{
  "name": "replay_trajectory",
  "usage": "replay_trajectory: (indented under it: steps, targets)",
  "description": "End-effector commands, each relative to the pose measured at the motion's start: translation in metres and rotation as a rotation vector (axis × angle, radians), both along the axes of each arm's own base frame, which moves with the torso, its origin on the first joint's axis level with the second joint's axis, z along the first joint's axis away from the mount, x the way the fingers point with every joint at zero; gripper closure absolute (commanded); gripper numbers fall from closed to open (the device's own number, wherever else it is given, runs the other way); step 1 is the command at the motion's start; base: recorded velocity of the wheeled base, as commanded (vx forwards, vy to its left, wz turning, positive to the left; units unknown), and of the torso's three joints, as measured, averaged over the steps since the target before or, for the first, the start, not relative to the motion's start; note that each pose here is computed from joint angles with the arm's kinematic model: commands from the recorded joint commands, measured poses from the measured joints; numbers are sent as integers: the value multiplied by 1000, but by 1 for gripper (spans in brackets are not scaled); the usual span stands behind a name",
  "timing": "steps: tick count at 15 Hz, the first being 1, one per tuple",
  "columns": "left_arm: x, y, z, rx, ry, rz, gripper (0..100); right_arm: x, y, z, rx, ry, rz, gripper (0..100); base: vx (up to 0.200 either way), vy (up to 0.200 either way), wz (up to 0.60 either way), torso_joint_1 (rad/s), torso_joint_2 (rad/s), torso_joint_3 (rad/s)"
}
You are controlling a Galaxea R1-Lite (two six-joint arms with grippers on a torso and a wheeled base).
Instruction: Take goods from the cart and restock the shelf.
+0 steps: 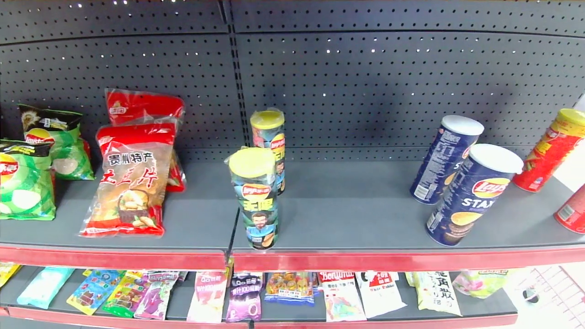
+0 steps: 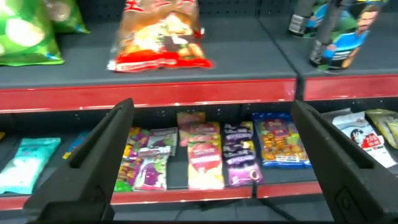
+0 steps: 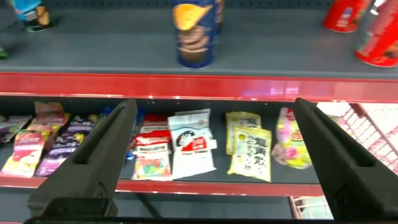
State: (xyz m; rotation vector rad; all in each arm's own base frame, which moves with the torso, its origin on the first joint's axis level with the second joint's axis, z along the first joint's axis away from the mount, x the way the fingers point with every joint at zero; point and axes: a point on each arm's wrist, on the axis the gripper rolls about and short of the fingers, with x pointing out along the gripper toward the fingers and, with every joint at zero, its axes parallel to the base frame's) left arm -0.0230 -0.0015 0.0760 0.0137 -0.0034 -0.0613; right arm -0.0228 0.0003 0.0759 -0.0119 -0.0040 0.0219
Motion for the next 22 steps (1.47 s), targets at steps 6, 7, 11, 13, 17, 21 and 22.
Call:
replay_trajectory:
  steps: [6,7,11,13,17,21,22]
  targets:
    - [0,0,0,0,0,1,0,0,0,0,1,1,0,0,0,-200,0,2,2,0]
    - [0,0,0,0,0,1,0,0,0,0,1,1,1,0,0,-200,0,-2,2,2]
    - [0,0,0,2,0,1,0,0,0,0,3,1,1,0,0,-200,0,2,0,0]
    - [0,0,0,2,0,0,0,0,0,0,3,1,1,0,0,-200,0,0,2,5]
    - [0,0,0,2,0,0,0,0,0,0,3,1,1,0,0,-200,0,4,5,1]
    - [0,0,0,2,0,0,0,0,0,0,3,2,0,0,0,-200,0,1,5,1]
    - [0,0,0,2,0,0,0,0,0,0,3,2,0,0,0,-200,0,7,2,-2]
